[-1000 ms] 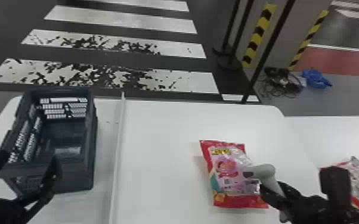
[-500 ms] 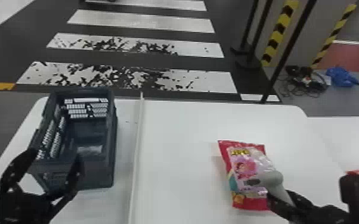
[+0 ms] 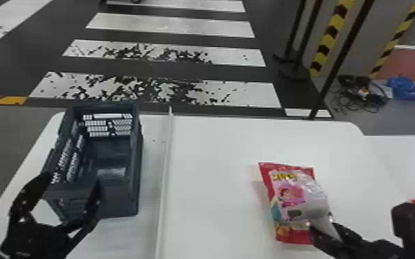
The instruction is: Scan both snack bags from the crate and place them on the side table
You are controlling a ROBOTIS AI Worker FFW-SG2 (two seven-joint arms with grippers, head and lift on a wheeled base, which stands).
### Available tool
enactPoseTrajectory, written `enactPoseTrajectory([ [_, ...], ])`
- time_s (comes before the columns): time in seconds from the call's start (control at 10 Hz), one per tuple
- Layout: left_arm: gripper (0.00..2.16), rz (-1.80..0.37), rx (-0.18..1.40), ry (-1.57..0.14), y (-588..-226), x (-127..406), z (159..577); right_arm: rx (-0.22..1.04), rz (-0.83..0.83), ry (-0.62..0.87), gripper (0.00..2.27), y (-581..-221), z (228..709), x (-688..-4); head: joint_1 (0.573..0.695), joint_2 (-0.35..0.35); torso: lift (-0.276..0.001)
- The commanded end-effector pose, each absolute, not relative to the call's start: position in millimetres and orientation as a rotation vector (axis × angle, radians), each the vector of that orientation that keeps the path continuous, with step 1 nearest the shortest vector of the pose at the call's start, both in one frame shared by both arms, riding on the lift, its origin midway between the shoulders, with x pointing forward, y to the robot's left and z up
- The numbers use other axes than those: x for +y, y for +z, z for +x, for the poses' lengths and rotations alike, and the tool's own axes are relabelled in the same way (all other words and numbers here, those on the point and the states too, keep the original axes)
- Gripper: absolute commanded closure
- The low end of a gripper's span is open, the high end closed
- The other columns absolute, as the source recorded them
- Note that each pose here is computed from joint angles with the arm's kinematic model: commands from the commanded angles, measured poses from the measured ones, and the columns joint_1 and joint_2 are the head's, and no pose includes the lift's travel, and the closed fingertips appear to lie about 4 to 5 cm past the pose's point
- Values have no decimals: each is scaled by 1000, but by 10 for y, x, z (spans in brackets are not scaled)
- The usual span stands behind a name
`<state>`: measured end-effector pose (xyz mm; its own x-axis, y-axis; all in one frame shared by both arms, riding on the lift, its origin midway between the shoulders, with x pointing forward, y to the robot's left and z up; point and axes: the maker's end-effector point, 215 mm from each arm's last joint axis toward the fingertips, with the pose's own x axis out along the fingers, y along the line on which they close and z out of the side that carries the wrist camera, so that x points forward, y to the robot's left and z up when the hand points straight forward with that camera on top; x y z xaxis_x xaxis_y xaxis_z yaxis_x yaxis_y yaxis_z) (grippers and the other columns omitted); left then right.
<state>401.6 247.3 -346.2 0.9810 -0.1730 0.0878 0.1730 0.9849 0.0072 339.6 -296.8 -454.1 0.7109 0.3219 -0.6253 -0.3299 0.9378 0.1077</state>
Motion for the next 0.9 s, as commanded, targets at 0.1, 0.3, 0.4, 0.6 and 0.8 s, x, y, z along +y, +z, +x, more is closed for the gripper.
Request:
enactPoseTrajectory([
  [0.1, 83, 1, -96, -175, -3450, 2480, 3967, 699, -19, 358, 2243, -4630, 3439, -2971, 695, -77, -98],
  [0.3, 83, 0, -107, -173, -3423, 2490, 3937, 701, -32, 352, 2243, -4673, 3452, -2985, 695, -78, -98],
  [0.4, 83, -1, -110, -170, -3415, 2503, 3926, 706, -30, 352, 2243, -4696, 3447, -2990, 695, -78, -98],
  [0.6, 83, -8, -117, -168, -3392, 2513, 3906, 698, -28, 351, 2243, -4671, 3462, -2998, 695, -77, -98],
  [0.8, 83, -9, -123, -167, -3361, 2513, 3899, 644, -14, 340, 2243, -4488, 3540, -3087, 695, -77, -98],
])
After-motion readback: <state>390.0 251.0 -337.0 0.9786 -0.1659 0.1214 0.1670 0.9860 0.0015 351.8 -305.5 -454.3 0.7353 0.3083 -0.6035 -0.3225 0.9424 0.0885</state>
